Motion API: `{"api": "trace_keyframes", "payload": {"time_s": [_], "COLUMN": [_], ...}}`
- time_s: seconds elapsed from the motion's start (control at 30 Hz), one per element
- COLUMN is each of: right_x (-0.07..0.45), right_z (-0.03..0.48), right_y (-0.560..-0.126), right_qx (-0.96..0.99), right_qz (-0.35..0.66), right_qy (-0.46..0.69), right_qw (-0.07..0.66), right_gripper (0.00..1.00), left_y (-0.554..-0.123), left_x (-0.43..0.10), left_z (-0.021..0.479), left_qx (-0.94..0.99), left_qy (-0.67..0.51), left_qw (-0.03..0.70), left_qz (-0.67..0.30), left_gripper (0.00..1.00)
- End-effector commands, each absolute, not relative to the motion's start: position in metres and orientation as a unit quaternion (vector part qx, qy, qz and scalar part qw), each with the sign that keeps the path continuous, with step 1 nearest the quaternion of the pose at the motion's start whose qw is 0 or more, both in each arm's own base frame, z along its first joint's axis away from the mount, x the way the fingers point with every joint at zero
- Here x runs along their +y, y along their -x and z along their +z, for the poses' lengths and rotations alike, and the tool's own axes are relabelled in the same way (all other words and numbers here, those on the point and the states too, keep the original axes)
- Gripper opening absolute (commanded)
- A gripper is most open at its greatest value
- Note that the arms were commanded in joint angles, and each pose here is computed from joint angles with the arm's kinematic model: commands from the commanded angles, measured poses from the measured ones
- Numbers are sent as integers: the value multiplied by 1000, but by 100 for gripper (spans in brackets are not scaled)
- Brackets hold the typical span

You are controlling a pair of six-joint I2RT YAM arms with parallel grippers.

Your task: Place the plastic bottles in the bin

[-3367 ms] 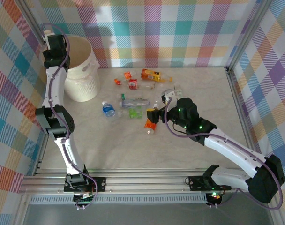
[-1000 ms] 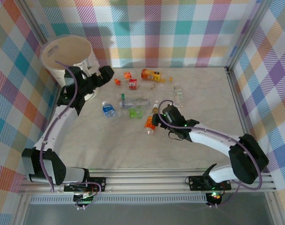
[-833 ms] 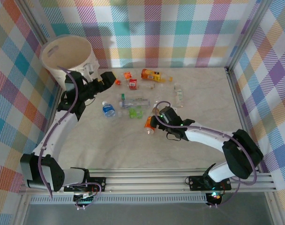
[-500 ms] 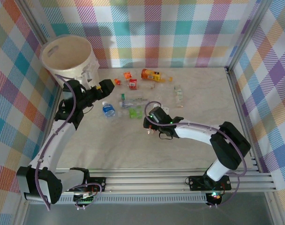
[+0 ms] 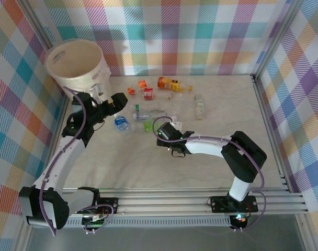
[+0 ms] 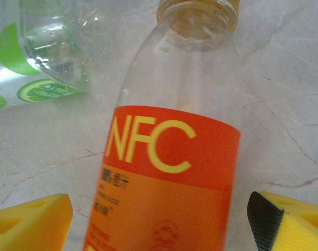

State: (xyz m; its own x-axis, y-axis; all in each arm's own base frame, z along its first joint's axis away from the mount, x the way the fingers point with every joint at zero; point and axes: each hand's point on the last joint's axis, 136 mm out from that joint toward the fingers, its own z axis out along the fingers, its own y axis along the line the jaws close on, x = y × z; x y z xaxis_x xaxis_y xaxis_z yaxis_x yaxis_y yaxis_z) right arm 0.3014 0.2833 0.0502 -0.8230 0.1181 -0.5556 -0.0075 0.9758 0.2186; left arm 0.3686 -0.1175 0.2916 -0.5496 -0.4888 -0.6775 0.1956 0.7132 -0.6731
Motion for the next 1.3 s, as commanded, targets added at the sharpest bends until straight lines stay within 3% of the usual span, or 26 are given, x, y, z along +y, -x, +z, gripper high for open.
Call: {"api": "trace_keyframes", "payload": {"time_s": [0.0, 0.43, 0.87, 1.27], "right_x": [286, 271, 272, 276], "right_z": [47, 33, 26, 57], "right_y": [-300, -296, -296, -291], "right_qx": [947, 951, 946, 925], "right_qz": [99, 57, 55, 87], "right_qy": [-21, -6, 36, 108], "right_qw": [306, 305, 316, 355], "right_gripper": [85, 81, 64, 47], "left_y": [-363, -363, -363, -359], "left_x": [-118, -120, -128, -155], "left_z": [289, 284, 283, 280], "left_qx": [803, 806, 806, 805], "left_qy": [86, 86, 75, 53], "left_qw": [467, 459, 446, 419], "left_qz": [-360, -364, -381, -416], "left_gripper": [100, 100, 100, 100]}}
